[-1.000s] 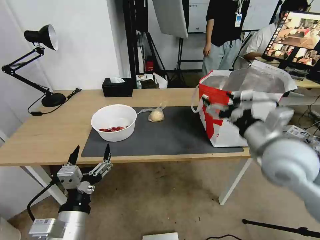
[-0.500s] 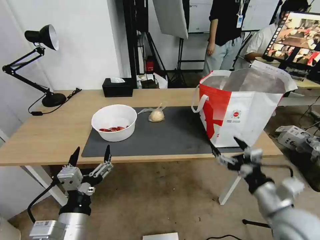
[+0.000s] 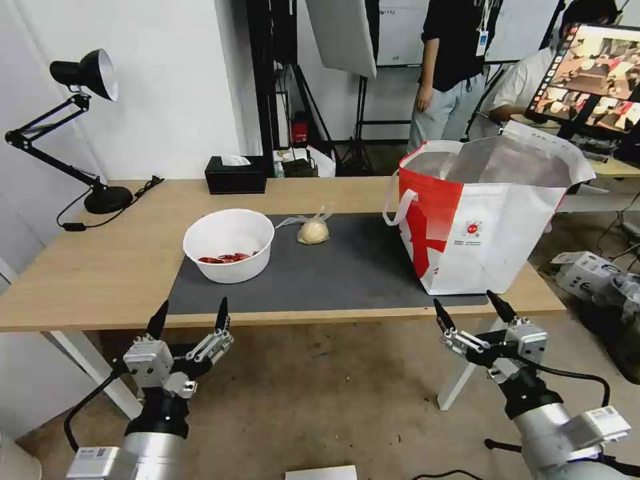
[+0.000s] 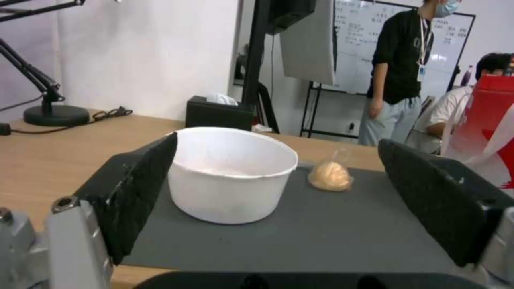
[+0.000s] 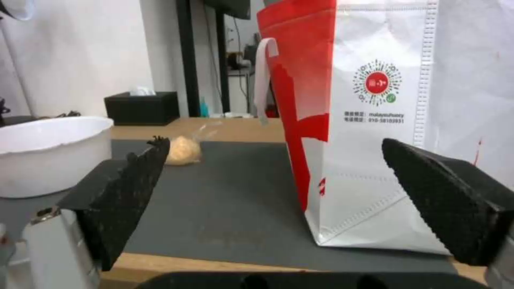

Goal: Pick up the trash from the table and place it into the takeout bag.

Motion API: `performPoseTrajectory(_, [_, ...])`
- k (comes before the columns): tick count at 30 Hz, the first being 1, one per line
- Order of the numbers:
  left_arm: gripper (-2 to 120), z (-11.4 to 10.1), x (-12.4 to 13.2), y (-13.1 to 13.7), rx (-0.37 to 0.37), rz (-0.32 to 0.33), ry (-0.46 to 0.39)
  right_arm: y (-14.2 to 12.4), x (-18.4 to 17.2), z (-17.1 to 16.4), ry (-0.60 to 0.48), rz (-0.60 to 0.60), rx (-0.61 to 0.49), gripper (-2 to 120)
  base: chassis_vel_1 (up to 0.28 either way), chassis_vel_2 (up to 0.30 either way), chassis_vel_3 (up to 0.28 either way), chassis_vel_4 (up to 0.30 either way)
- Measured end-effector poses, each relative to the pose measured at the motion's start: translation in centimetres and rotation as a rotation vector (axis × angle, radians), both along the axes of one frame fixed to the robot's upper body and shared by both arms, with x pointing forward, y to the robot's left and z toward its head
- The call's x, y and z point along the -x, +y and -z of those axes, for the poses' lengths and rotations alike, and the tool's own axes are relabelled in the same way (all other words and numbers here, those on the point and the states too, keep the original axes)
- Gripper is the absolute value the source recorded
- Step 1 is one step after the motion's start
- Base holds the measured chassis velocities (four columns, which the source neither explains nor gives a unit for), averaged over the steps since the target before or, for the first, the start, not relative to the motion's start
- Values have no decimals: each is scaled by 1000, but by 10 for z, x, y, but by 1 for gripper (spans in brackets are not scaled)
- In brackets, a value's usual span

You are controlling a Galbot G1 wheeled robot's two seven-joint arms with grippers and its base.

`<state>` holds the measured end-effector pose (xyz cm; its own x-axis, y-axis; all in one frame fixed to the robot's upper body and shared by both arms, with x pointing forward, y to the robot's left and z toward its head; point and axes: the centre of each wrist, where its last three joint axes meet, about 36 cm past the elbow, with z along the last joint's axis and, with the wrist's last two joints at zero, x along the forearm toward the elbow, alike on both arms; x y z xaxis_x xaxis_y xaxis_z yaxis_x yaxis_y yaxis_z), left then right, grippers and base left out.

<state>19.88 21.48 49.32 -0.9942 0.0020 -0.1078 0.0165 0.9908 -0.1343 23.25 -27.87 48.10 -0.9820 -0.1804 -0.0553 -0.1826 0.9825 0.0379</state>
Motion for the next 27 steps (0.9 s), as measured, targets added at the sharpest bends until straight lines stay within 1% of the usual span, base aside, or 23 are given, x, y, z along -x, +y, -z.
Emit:
performPoseTrajectory(7, [100, 0, 0, 1, -5, -4, -6, 1, -11, -4, 4, 4, -9, 100, 0, 0, 0, 0])
performPoseTrajectory(9, [100, 0, 0, 1, -9, -5, -10, 3, -30, -6, 12, -10, -13, 100, 0, 0, 0, 0])
performPoseTrajectory(11, [100, 0, 1, 1, -12, -5, -12, 4, -35, -7, 18, -19, -16, 100, 0, 0, 0, 0])
performPoseTrajectory(14, [100, 2, 4, 1, -26, -7, -12, 10, -71, -16, 30, -89, -28, 100, 0, 0, 0, 0])
performPoseTrajectory(15, [100, 2, 4, 1, -26, -7, -12, 10, -71, -16, 30, -89, -28, 100, 0, 0, 0, 0])
performPoseTrajectory(17, [100, 3, 6, 1, -37, -10, -12, 15, -100, -22, 36, -160, -26, 100, 0, 0, 0, 0])
performPoseTrajectory(18, [100, 3, 7, 1, -38, -11, -11, 17, -109, -22, 44, -180, -27, 100, 0, 0, 0, 0])
performPoseTrajectory(19, [100, 3, 7, 1, -38, -11, -11, 17, -109, -22, 44, -180, -27, 100, 0, 0, 0, 0])
performPoseTrajectory(21, [100, 4, 8, 2, -42, -12, -3, 23, -140, -21, 65, -229, -29, 100, 0, 0, 0, 0])
performPoseTrajectory(22, [100, 4, 9, 2, -44, -11, 1, 25, -159, -22, 63, -238, -29, 100, 0, 0, 0, 0])
performPoseTrajectory(23, [100, 4, 9, 2, -44, -11, 1, 25, -159, -22, 63, -238, -29, 100, 0, 0, 0, 0])
performPoseTrajectory(25, [100, 4, 11, 2, -48, -11, 6, 33, -199, -26, 59, -246, -25, 100, 0, 0, 0, 0])
performPoseTrajectory(26, [100, 4, 11, 2, -48, -11, 6, 33, -199, -26, 59, -246, -25, 100, 0, 0, 0, 0])
performPoseTrajectory(27, [100, 5, 11, 2, -50, -11, 7, 39, -215, -25, 62, -251, -21, 100, 0, 0, 0, 0])
